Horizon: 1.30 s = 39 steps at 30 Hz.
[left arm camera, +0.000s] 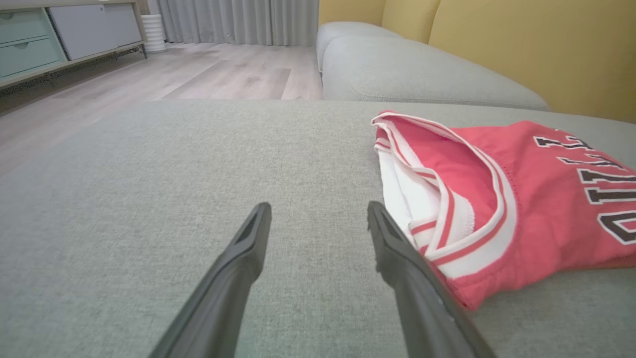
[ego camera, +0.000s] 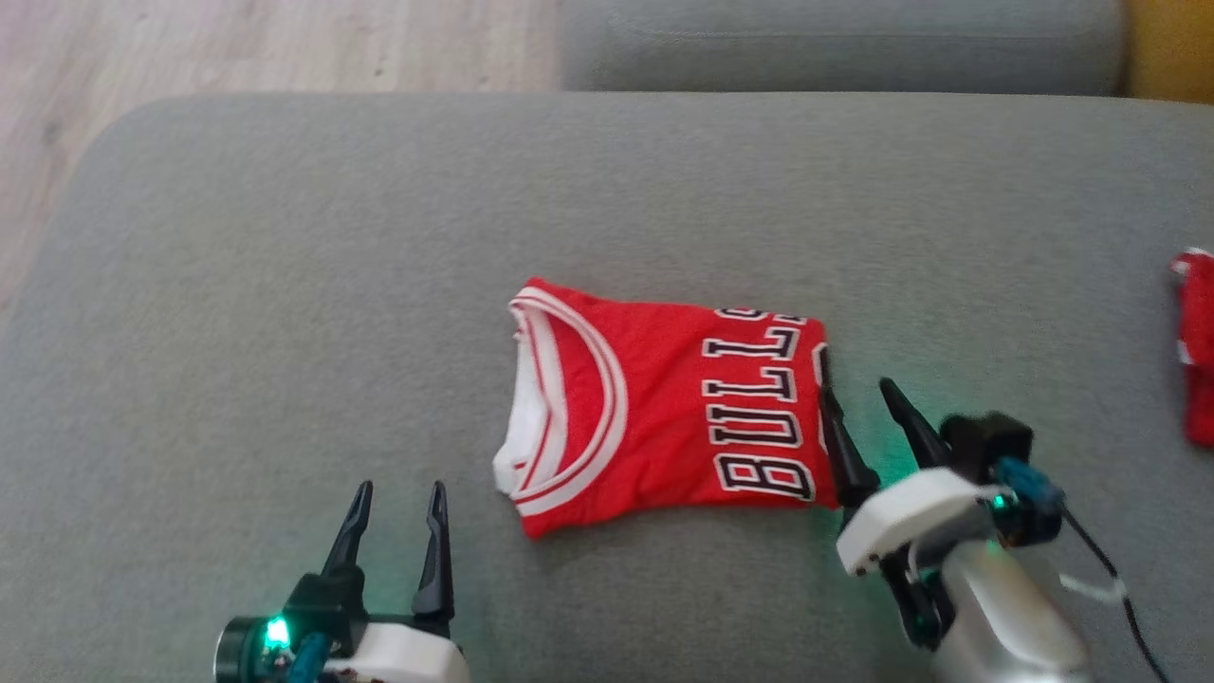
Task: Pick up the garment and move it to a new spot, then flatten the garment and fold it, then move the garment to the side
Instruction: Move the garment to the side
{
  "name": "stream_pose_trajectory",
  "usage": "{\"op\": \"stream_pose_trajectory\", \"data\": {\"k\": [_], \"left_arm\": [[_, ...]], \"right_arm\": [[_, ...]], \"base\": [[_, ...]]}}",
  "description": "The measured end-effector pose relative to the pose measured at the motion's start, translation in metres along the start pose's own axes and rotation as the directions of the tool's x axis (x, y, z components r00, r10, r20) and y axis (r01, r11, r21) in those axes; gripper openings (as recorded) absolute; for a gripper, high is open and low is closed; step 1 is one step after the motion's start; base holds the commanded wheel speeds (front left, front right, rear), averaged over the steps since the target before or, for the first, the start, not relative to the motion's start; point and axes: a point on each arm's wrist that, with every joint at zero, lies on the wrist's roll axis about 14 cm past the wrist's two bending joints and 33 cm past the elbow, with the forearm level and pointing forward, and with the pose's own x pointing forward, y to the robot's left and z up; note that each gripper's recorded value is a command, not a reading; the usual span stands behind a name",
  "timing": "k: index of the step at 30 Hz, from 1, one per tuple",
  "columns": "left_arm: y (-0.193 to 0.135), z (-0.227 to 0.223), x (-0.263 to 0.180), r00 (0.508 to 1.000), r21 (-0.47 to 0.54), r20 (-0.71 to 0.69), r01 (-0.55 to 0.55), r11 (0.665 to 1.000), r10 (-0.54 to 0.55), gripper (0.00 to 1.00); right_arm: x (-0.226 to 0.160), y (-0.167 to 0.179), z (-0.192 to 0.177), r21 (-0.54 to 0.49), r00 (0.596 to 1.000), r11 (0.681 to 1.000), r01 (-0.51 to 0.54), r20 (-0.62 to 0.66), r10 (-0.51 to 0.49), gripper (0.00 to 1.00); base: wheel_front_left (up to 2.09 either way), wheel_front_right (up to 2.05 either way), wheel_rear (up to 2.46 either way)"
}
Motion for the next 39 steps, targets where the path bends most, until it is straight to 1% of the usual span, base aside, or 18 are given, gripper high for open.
{"op": "stream_pose_trajectory", "data": {"k": [2, 5, 6, 7, 9, 12, 14, 19, 23, 27, 33, 36, 39], "left_arm": [[0.004, 0.000, 0.000, 1.000, -0.001, -0.002, -0.010, 1.000, 0.010, 1.00], [0.011, -0.004, -0.003, 0.999, -0.003, -0.012, -0.032, 0.999, 0.032, 1.00], [0.013, -0.005, -0.005, 0.999, -0.004, -0.017, -0.040, 0.999, 0.040, 1.00], [0.015, -0.006, -0.006, 0.999, -0.005, -0.019, -0.047, 0.999, 0.047, 1.00], [0.018, -0.007, -0.007, 0.998, -0.006, -0.022, -0.056, 0.998, 0.056, 1.00], [0.018, -0.006, -0.005, 0.998, -0.005, -0.021, -0.056, 0.998, 0.056, 1.00], [0.013, -0.005, -0.002, 0.999, -0.003, -0.016, -0.036, 0.999, 0.036, 1.00], [-0.017, 0.000, 0.013, 0.998, 0.005, -0.007, 0.066, 0.998, -0.066, 1.00], [-0.053, 0.001, 0.027, 0.984, 0.018, -0.013, 0.178, 0.984, -0.178, 1.00], [-0.096, -0.001, 0.038, 0.952, 0.024, -0.025, 0.306, 0.952, -0.305, 1.00], [-0.163, -0.003, 0.046, 0.873, 0.039, -0.043, 0.488, 0.872, -0.487, 1.00], [-0.188, -0.002, 0.049, 0.835, 0.040, -0.041, 0.550, 0.834, -0.549, 1.00], [-0.199, -0.007, 0.051, 0.817, 0.030, -0.054, 0.576, 0.817, -0.574, 1.00]], "right_arm": [[0.011, 0.005, -0.005, -0.019, 0.999, 1.000, -0.021, -0.036, 0.021, 1.00], [0.016, 0.005, -0.035, -0.045, 0.982, 0.998, -0.032, -0.186, 0.023, 1.00], [0.017, 0.006, -0.042, -0.048, 0.977, 0.998, -0.038, -0.213, 0.026, 0.54], [0.019, 0.008, -0.044, -0.050, 0.975, 0.998, -0.046, -0.221, 0.034, 0.00], [0.022, 0.010, -0.044, -0.042, 0.974, 0.998, -0.051, -0.224, 0.041, 0.00], [0.023, 0.009, -0.038, -0.031, 0.981, 0.999, -0.042, -0.193, 0.035, 0.00], [0.018, 0.003, -0.035, -0.016, 0.984, 1.000, -0.015, -0.176, 0.012, 0.00], [-0.003, -0.029, -0.028, -0.003, 0.987, 0.997, 0.080, -0.141, -0.079, 0.00], [-0.026, -0.063, -0.011, 0.032, 0.980, 0.982, 0.188, -0.071, -0.185, 0.00], [-0.059, -0.096, -0.002, 0.068, 0.954, 0.952, 0.298, -0.020, -0.298, 0.00], [-0.114, -0.140, -0.003, 0.131, 0.884, 0.877, 0.463, 0.008, -0.467, 0.00], [-0.131, -0.153, -0.002, 0.138, 0.856, 0.850, 0.509, 0.018, -0.516, 0.00], [-0.138, -0.160, -0.002, 0.142, 0.839, 0.832, 0.536, 0.018, -0.543, 0.00]], "base": [[0.00, 0.00, 0.00], [0.00, 0.00, 0.00], [0.00, 0.00, 0.00], [0.00, 0.00, 0.00], [0.00, 0.00, 0.00], [0.00, 0.00, 0.00], [0.00, 0.00, 0.00], [0.00, 0.00, 0.00], [0.00, 0.00, 0.00], [0.00, 0.00, 0.00], [0.00, 0.00, 0.00], [0.00, 0.00, 0.00], [0.00, 0.00, 0.00]]}}
